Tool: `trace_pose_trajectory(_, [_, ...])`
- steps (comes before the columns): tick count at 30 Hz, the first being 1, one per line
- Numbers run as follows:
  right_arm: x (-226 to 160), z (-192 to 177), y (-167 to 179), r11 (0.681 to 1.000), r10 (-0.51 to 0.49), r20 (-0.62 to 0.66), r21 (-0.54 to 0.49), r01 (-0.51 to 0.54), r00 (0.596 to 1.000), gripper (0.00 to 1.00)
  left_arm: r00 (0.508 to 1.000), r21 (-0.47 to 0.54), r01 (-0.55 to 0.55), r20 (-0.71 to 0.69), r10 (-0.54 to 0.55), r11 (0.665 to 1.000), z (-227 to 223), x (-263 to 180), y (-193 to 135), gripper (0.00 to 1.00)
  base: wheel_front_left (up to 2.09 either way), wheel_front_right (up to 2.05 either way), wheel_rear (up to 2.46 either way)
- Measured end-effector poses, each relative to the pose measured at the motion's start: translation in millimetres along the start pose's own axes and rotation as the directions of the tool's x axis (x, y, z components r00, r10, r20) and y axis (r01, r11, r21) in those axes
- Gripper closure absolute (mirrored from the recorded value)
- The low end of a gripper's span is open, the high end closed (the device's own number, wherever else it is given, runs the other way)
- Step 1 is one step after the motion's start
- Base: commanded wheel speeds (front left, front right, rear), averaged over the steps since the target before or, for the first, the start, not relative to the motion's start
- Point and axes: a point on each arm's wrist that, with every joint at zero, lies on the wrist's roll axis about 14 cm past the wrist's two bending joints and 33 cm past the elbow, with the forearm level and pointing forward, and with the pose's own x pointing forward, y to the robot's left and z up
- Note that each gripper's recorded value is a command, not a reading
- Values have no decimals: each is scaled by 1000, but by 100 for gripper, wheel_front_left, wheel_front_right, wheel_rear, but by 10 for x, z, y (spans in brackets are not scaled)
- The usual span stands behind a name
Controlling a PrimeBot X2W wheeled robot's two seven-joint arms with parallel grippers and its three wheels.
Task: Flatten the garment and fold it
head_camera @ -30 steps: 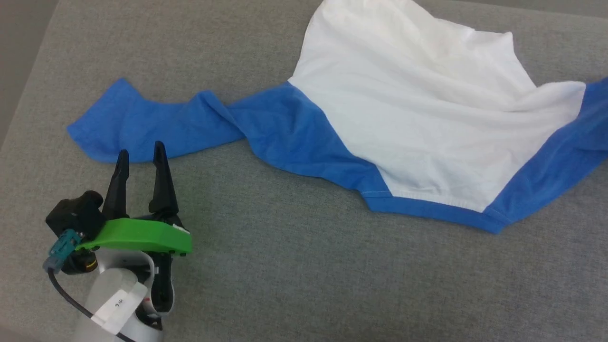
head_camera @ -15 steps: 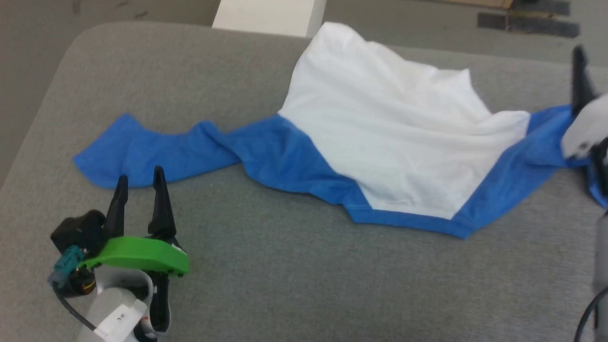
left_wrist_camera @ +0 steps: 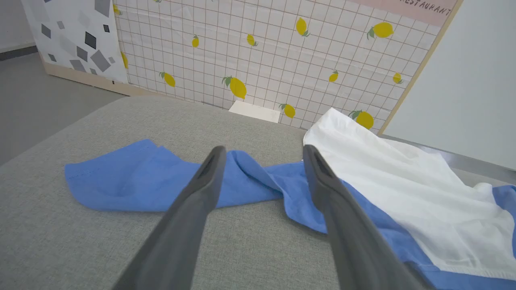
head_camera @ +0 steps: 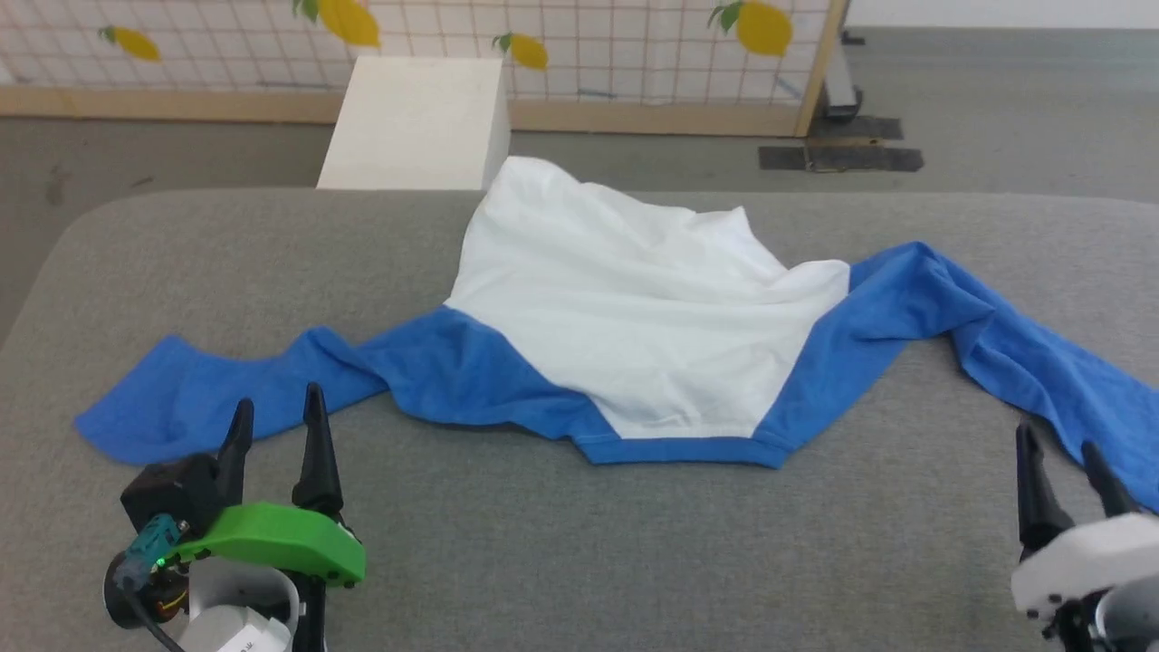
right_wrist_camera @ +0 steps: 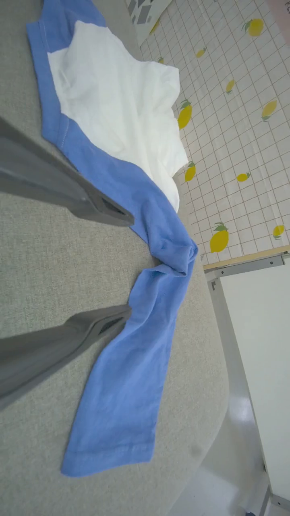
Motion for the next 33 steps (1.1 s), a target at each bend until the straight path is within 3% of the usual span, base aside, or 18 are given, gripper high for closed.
trace_pose_trajectory(4, [-190,-53,-158,998,-37,4,47,37,999,0,998,-39,35,-50,-37,999,-76,7,-162,0,0,0,0])
trace_pose_trajectory(8, [-238,-4,-221,997,-54,23,53,53,998,0,957,-99,66,-276,-91,993,-415,67,-404,0,0,0,0])
trace_pose_trajectory(10, [-225,10,-216,997,-54,26,50,52,998,0,889,-98,86,-441,-121,991,-613,129,-545,0,0,0,0])
trace_pose_trajectory(14, [-137,14,-167,998,-42,21,39,41,999,0,772,-37,106,-627,-106,994,-772,308,-608,0,0,0,0])
trace_pose_trajectory(16, [-76,22,-131,999,-33,22,37,33,999,0,743,-5,97,-665,-75,995,-794,425,-545,0,0,0,0])
trace_pose_trajectory(21, [24,-63,-160,998,-46,4,38,46,999,0,619,82,91,-786,8,993,-1127,496,-358,0,0,0,0])
trace_pose_trajectory(28, [79,-268,-300,995,-91,-41,36,93,995,0,488,106,118,-872,35,987,-1515,502,-256,0,0,0,0])
trace_pose_trajectory(29, [86,-282,-311,995,-95,-43,36,97,995,0,471,97,131,-882,25,987,-1548,492,-269,56,0,0,0])
trace_pose_trajectory(30, [97,-295,-323,994,-99,-45,36,101,994,0,458,86,140,-889,12,986,-1573,492,-275,100,0,0,0])
trace_pose_trajectory(33, [135,-310,-331,994,-102,-47,33,104,994,0,444,40,168,-895,-40,985,-1604,501,-341,100,0,0,0])
